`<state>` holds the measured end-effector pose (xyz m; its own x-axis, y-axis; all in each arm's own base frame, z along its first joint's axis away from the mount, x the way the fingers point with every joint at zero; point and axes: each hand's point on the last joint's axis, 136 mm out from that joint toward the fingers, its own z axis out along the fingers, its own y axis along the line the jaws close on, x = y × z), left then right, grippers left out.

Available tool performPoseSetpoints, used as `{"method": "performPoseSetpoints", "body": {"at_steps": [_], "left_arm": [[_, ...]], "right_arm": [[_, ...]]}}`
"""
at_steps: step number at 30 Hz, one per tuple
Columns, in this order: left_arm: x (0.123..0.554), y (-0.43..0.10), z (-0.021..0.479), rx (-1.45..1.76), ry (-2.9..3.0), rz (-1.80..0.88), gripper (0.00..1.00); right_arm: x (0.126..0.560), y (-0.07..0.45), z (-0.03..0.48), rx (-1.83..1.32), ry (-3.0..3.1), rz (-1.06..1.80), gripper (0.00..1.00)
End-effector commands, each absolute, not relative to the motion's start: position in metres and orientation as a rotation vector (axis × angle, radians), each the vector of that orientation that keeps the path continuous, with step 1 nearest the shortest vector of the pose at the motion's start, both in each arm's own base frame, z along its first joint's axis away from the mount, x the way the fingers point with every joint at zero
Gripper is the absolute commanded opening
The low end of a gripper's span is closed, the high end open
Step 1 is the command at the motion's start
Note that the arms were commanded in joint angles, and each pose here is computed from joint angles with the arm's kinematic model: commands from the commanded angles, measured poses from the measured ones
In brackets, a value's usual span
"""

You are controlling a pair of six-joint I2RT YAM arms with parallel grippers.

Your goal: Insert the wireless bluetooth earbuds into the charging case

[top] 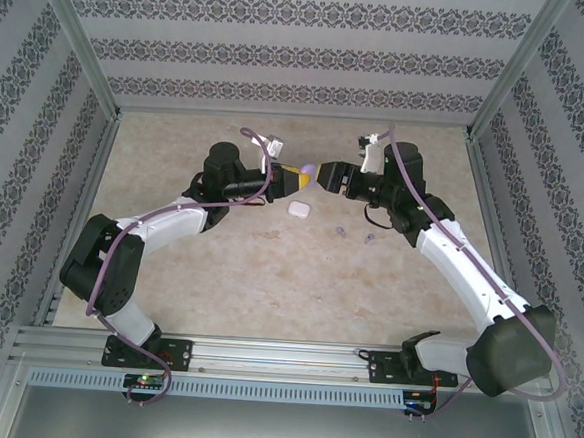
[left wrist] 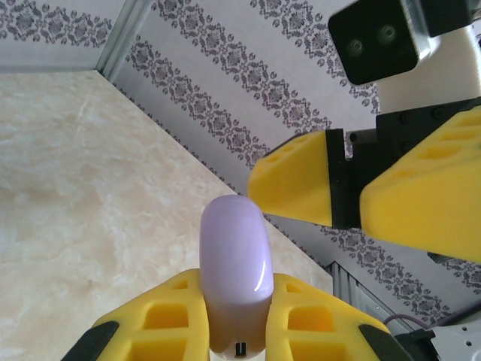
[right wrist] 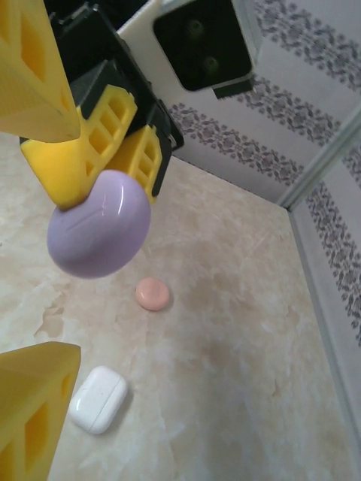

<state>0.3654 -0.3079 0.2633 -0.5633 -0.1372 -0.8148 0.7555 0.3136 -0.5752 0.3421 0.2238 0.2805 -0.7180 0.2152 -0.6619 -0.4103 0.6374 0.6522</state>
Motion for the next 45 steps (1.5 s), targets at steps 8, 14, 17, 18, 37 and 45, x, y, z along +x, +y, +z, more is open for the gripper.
{"method": "performPoseSetpoints", "body": {"at_steps": [8, 14, 17, 18, 37, 45], "left_arm": [[0.360, -0.308, 0.287, 0.629, 1.708, -1.372, 0.00], [0.358, -0.309, 0.293, 0.639, 1.695, -1.382, 0.00], [0.356, -0.309, 0.297, 0.649, 1.685, -1.389, 0.00], [0.355, -0.309, 0.298, 0.652, 1.680, -1.391, 0.00], [0.349, -0.308, 0.307, 0.665, 1.654, -1.401, 0.00], [0.349, -0.308, 0.309, 0.667, 1.654, -1.399, 0.00]], "right_arm": [[0.343, 0.234, 0.267, -0.299, 2.108, 1.100, 0.63], [0.350, 0.228, 0.246, -0.258, 2.152, 1.087, 0.57], [0.357, 0.219, 0.235, -0.206, 2.172, 1.070, 0.54], [0.360, 0.214, 0.232, -0.183, 2.177, 1.063, 0.53], [0.331, 0.212, 0.287, -0.208, 2.009, 1.213, 0.54], [0.334, 0.238, 0.306, -0.282, 1.991, 1.235, 0.55]]}}
